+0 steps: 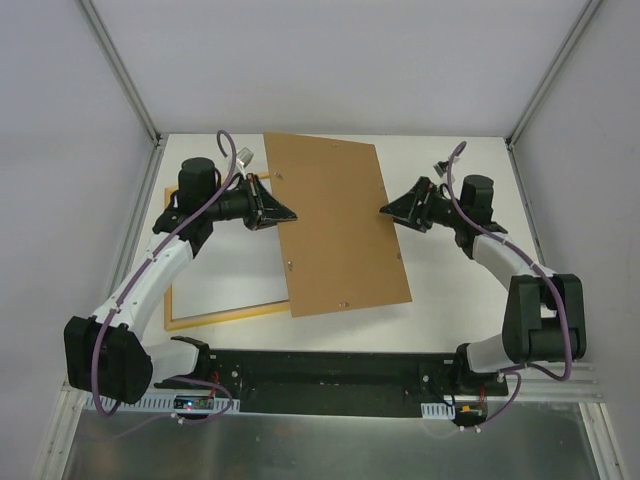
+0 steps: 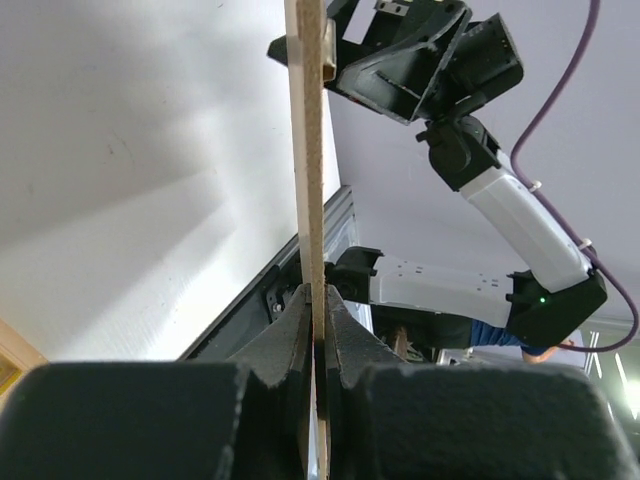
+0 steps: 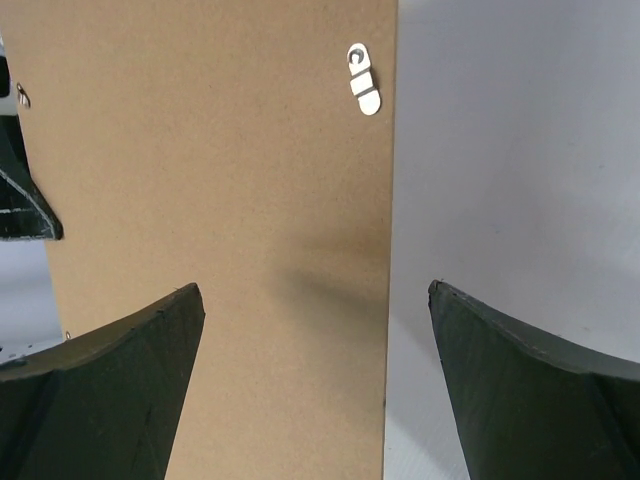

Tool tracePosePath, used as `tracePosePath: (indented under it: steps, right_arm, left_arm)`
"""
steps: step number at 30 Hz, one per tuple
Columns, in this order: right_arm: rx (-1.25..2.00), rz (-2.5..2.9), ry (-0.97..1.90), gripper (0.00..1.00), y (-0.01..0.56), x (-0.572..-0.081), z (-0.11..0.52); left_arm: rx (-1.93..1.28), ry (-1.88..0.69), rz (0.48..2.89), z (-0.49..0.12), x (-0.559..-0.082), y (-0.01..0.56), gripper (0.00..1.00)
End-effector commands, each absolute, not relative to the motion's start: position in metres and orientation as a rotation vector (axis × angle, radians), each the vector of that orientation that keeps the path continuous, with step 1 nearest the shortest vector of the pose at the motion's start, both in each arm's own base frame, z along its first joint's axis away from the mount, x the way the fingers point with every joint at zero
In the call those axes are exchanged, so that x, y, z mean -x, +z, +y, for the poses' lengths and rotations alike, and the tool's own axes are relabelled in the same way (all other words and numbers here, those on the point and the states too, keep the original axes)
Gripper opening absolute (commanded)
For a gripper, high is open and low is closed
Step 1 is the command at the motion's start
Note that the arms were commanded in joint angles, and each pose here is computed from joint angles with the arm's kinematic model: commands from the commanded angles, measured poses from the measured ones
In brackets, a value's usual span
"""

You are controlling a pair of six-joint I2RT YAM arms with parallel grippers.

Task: Put the photo into the frame
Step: Pass from the left arm to the right

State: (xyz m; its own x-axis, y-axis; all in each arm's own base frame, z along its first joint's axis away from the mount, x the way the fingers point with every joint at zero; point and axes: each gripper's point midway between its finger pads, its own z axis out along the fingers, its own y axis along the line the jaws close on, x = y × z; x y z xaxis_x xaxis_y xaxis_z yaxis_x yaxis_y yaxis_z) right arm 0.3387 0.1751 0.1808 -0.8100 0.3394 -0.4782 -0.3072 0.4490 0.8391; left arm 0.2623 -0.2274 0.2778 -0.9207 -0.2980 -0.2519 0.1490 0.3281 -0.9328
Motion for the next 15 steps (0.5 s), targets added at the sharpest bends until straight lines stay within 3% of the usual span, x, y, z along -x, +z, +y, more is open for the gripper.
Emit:
tracePosePath:
  steps: [1, 10, 15]
  right_arm:
    - [0.069, 2.012, 1.439, 0.96, 0.209, -0.349, 0.188]
    - [0.135, 1.813, 1.687, 0.99, 0.260, -0.340, 0.204]
    - [0.160, 1.669, 1.873, 0.81, 0.302, -0.325, 0.203]
  left_arm:
    - [-0.029, -1.710, 2.048, -0.226, -0.250, 0.342, 0.00]
    - [-0.055, -1.740, 2.010, -0.224, -0.254, 0.356, 0.00]
    - [-0.108, -1.776, 1.980, -0.222, -0.255, 0.362, 0.00]
